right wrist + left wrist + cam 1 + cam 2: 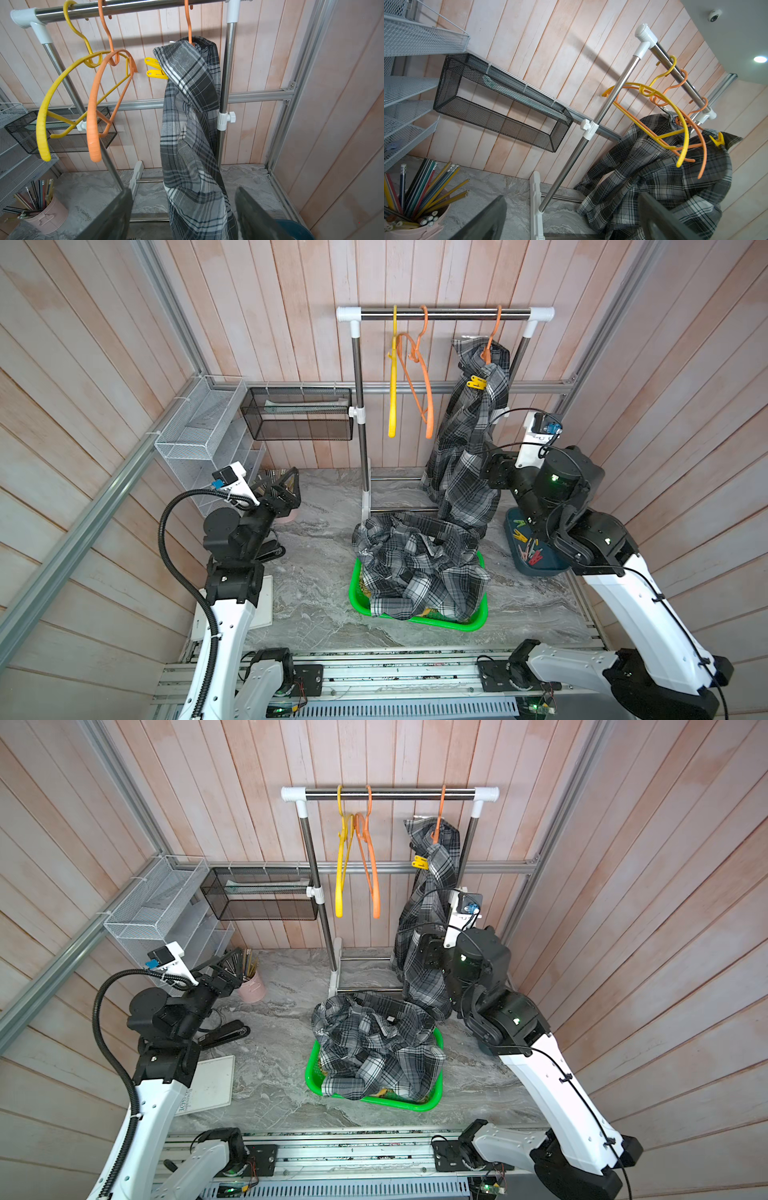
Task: Remove the clothespins securing long-sleeve shirts to the hanger
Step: Pick up the hanger from the clothesline.
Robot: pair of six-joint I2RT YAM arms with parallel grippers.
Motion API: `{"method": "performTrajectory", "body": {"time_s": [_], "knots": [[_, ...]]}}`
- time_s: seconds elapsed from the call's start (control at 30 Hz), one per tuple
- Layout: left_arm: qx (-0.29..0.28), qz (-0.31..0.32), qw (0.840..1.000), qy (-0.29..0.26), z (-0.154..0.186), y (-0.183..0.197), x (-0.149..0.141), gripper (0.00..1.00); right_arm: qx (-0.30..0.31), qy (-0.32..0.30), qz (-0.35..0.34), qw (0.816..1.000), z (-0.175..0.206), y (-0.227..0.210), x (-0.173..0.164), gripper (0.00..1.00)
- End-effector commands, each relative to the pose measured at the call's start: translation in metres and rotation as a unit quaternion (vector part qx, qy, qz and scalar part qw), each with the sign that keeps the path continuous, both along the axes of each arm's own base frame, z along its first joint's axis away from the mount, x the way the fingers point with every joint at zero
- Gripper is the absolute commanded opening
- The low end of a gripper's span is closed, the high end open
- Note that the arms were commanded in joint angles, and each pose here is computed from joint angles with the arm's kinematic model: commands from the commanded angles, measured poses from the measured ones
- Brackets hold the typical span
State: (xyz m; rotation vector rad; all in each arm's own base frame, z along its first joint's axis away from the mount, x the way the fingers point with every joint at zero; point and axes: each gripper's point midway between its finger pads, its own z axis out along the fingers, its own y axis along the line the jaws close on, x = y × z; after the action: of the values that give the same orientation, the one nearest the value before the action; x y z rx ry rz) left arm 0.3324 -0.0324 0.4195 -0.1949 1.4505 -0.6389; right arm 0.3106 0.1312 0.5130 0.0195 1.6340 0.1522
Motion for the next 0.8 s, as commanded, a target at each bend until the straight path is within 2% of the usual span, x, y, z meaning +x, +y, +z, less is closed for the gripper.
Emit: {"method": "performTrajectory", "body": {"time_s": [0.0, 0.13, 0.33, 0.53, 0.6, 0.67, 0.77], "knots": [[-0.001, -0.006, 1.000, -0.004, -0.003, -0.001, 0.000, 1.00, 0.001, 0.008, -0.001, 1.000, 0.000, 0.005, 0.009, 0.83], [-0.005, -0.007, 1.000, -0.004, -0.007, -0.001, 0.001, 1.00, 0.018, 0.010, 0.012, 1.000, 0.006, 0.007, 0.034, 0.84], [-0.005, -0.006, 1.000, -0.006, -0.007, -0.001, 0.000, 1.00, 0.020, 0.019, -0.043, 0.999, 0.003, -0.012, 0.075, 0.83], [-0.005, -0.005, 1.000, -0.003, -0.009, -0.001, 0.000, 1.00, 0.029, 0.020, -0.044, 0.998, 0.000, -0.023, 0.109, 0.79], [-0.006, -0.005, 1.000, 0.000, -0.011, -0.001, 0.002, 1.00, 0.028, 0.020, -0.047, 0.998, 0.002, -0.025, 0.117, 0.70], [-0.008, -0.005, 1.000, 0.000, -0.011, -0.001, 0.002, 1.00, 0.021, 0.018, -0.048, 0.998, 0.004, -0.025, 0.123, 0.51], [-0.008, -0.006, 1.000, 0.002, -0.013, -0.001, 0.004, 1.00, 0.009, 0.016, -0.038, 0.999, 0.006, -0.020, 0.128, 0.31]]}}
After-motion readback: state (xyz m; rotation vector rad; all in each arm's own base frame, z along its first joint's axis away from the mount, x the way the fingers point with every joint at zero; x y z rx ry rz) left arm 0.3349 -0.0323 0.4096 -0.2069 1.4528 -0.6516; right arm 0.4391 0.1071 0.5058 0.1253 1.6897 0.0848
